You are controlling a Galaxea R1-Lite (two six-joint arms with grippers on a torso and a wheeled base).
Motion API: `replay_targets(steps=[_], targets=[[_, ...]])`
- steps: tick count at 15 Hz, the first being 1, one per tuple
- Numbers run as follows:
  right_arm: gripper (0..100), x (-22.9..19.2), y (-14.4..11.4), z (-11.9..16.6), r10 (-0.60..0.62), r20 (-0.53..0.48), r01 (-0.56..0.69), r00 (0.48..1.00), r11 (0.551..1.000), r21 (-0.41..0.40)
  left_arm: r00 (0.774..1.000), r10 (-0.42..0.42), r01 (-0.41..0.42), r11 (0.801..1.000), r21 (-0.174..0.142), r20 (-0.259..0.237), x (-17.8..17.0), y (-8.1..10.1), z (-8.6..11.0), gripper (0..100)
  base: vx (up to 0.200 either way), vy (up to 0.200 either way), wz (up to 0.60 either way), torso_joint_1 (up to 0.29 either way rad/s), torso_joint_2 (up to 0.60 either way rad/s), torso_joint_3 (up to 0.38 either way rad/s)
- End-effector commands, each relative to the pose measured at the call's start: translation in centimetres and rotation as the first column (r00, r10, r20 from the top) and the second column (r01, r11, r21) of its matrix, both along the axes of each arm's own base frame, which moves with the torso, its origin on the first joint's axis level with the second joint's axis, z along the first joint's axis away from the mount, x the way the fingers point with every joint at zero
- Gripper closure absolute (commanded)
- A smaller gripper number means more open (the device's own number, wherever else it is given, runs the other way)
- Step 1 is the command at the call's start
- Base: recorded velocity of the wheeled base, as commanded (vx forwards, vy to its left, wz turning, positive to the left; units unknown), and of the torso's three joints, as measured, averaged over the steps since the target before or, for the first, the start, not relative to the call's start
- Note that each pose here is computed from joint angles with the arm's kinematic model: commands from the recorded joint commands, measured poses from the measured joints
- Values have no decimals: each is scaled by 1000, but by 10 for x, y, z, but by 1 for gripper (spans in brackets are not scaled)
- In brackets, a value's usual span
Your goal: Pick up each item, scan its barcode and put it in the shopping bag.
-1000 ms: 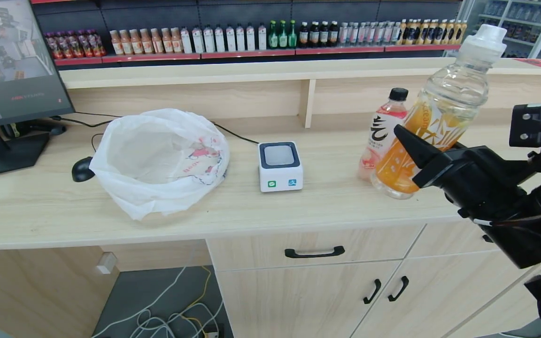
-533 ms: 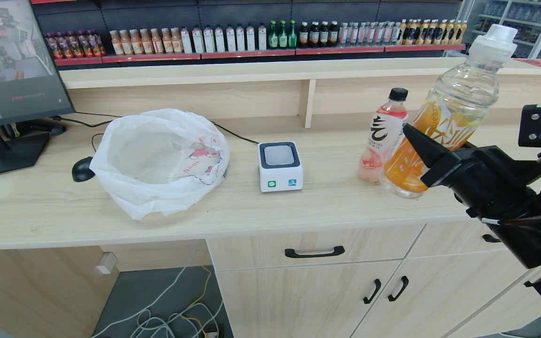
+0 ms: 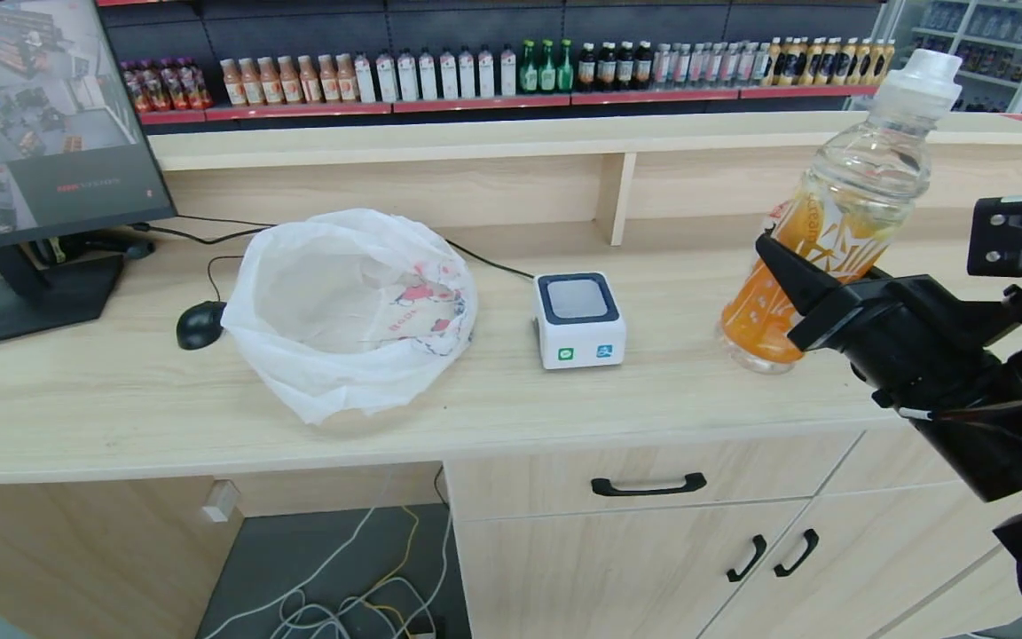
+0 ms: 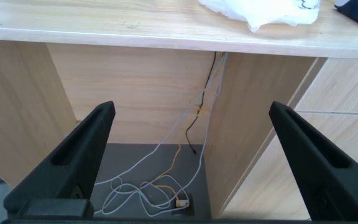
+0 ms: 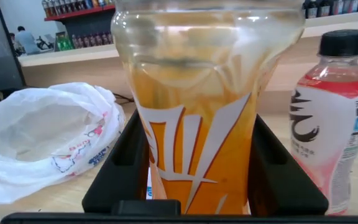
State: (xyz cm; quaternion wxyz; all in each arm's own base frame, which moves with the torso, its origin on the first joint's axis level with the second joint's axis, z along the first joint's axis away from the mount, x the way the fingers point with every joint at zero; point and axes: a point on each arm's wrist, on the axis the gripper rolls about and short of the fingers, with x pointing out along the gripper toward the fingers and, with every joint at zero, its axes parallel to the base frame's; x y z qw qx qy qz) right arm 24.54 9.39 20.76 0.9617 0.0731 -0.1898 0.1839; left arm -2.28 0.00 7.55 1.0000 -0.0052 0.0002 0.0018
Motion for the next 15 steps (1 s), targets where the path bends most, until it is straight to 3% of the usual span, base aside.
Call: replay_targets(steps=[1, 5, 12, 15], targets=[[100, 2, 2, -4, 4, -12, -4, 1000, 1000, -5, 1000, 1, -1, 1000, 0, -1, 0, 0, 0, 0, 0, 200, 0, 12, 7, -7], [100, 1, 1, -5, 4, -18, -4, 1000, 1000, -7, 1000, 1, -1, 1000, 0, -1, 0, 0, 0, 0, 0, 200, 0, 2, 1, 5], [100, -2, 1, -14, 22, -67, -22, 998, 1000, 10, 1000, 1, -1, 1000, 6, 0, 0, 0, 0, 0, 0, 0, 0, 0, 0, 0], [100, -2, 22, -11, 130, -72, -125, 989, 989, 81, 1000, 1, -1, 1000, 7, 0, 0, 0, 0, 0, 0, 0, 0, 0, 0, 0]])
